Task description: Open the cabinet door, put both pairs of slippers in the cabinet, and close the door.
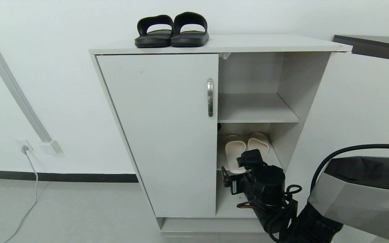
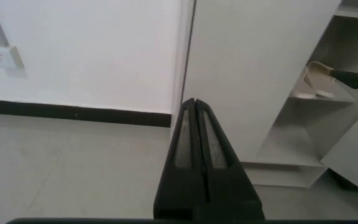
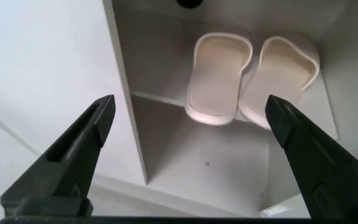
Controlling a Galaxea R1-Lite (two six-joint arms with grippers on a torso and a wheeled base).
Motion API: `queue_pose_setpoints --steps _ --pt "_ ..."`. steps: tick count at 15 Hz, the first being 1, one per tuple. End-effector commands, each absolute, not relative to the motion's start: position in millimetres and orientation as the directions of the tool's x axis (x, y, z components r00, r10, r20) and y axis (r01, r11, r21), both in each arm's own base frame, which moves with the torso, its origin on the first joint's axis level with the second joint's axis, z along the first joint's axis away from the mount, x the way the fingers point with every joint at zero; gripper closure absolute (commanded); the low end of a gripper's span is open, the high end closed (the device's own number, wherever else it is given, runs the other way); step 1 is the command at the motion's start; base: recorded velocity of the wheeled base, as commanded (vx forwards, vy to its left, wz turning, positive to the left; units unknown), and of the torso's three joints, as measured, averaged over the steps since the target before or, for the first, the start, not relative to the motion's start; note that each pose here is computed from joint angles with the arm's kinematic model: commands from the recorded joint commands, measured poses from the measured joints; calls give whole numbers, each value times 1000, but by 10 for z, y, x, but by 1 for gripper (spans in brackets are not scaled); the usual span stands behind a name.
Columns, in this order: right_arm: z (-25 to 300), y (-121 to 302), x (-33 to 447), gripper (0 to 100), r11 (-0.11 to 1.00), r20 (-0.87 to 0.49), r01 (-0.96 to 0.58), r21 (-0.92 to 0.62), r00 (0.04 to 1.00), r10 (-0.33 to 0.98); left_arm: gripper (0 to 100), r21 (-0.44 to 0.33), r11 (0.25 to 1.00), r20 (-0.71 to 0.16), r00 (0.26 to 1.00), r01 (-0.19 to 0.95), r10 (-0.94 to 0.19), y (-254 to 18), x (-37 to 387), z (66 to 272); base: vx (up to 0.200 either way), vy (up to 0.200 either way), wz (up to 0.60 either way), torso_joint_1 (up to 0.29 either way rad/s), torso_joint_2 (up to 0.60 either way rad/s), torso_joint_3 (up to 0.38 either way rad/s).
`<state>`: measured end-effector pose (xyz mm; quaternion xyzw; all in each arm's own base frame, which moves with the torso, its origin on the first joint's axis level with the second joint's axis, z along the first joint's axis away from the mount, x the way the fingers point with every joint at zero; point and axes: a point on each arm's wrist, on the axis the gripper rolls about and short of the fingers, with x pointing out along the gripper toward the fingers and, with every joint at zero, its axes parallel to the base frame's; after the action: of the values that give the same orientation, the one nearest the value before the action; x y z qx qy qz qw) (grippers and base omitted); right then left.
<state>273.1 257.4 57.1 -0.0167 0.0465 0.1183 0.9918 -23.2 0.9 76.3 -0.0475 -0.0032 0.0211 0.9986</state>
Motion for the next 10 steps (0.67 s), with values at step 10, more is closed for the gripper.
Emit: queue_pose_setpoints --steps 10 --pt "547 2560 2717 0 971 -106 -237 -36 967 232 100 -95 995 3 999 -42 43 9 -231 763 0 160 0 2 0 2"
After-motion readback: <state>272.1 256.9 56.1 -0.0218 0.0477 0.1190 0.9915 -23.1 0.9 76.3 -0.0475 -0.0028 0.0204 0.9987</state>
